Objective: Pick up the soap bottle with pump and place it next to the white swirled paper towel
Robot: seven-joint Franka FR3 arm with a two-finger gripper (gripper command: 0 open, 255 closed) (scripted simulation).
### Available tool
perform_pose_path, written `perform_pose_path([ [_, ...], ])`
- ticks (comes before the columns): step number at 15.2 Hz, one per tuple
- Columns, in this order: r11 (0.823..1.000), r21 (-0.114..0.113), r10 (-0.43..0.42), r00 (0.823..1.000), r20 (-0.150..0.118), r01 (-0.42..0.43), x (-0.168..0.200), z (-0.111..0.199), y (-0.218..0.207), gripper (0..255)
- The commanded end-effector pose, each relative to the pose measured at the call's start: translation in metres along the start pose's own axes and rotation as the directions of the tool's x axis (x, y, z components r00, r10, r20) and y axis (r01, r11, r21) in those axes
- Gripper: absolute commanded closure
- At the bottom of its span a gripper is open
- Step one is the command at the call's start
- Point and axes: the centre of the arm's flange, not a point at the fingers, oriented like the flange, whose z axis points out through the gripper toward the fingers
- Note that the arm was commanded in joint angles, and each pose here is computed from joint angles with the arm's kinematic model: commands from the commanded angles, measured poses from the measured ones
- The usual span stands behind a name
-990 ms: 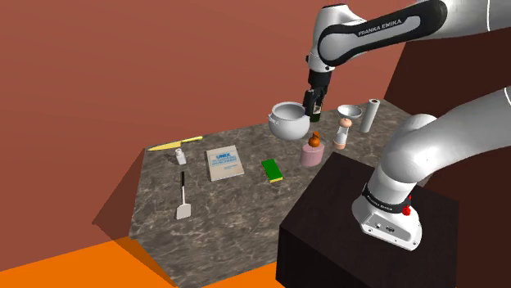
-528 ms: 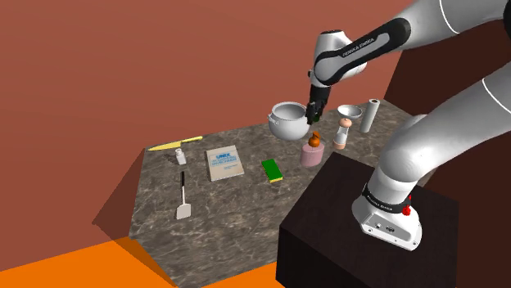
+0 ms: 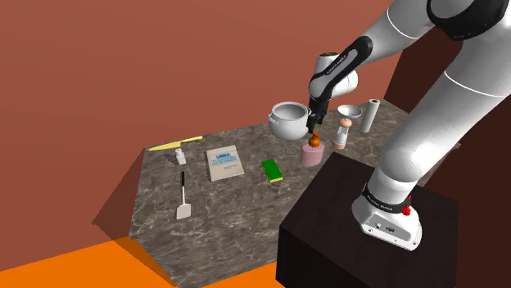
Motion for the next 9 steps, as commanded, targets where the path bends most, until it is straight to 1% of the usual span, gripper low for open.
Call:
perform_pose_path([
  [1,1.000,-0.004,0.001,1.000,0.000,-0.001,0.000,0.015,0.007,0],
  [7,1.000,-0.004,0.001,1.000,0.000,-0.001,0.000,0.047,0.007,0],
  [9,1.000,-0.004,0.001,1.000,0.000,-0.001,0.000,0.050,0.007,0],
])
